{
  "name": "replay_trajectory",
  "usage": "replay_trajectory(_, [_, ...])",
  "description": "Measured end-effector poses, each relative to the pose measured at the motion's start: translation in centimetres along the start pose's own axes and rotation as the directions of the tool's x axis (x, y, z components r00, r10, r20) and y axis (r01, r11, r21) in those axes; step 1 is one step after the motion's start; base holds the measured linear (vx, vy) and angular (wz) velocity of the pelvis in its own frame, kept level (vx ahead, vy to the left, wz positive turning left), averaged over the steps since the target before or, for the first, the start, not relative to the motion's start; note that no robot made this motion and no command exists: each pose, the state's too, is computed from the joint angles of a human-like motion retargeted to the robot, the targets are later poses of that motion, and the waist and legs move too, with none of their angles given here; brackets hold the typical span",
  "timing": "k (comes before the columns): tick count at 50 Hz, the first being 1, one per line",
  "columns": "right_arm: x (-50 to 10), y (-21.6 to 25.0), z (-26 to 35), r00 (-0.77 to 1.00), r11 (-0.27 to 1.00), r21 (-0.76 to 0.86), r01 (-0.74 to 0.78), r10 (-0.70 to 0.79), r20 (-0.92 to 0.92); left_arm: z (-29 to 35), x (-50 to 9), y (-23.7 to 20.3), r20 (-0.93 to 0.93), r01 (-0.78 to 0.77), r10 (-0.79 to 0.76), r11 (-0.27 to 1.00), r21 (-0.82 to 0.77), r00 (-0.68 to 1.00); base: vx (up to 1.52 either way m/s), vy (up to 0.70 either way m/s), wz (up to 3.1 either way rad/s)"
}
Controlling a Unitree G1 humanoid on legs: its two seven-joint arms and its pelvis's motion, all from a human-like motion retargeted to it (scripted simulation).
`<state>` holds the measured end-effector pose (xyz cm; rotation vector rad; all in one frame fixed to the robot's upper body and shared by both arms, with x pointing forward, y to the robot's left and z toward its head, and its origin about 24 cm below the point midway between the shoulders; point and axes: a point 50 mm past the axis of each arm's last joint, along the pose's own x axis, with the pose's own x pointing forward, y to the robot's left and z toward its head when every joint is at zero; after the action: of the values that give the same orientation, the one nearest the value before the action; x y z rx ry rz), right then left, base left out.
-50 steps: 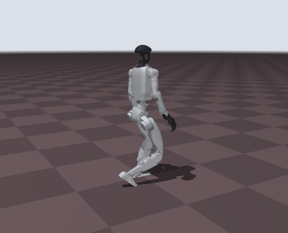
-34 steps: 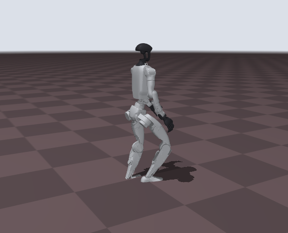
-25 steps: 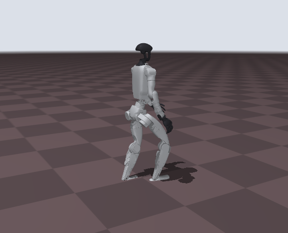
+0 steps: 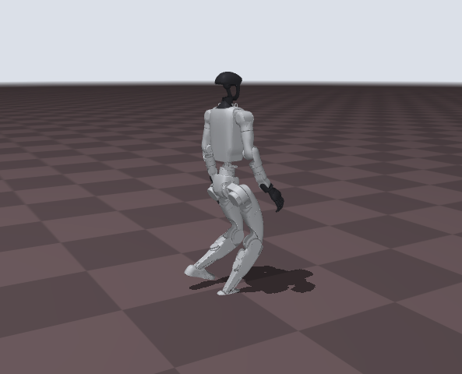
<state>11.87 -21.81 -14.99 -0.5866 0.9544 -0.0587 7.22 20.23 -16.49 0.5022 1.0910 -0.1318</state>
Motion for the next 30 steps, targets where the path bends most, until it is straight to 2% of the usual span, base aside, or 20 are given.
replay_trajectory(11, [0.8,-0.8,3.1,0.994,1.0,0.017,0.025,-0.027,0.104,-0.8,-0.4,-0.4,-0.012,-0.013,0.012,0.997,-0.07,1.0,0.0,0.0,0.0])
replay_trajectory(20, [0.8,-0.4,4.1,0.989,1.0,-0.019,-0.011,0.013,0.148,-1.2,-0.5,-0.7,-0.032,-0.012,0.009,0.996,-0.085,0.999,0.0,0.0,0.0])
replay_trajectory(30, [-0.1,1.8,2.0,0.991,0.994,-0.033,-0.107,0.109,0.082,-1.6,-0.5,-0.9,-0.066,-0.02,0.013,0.994,-0.103,0.998,0.0,0.0,0.0])
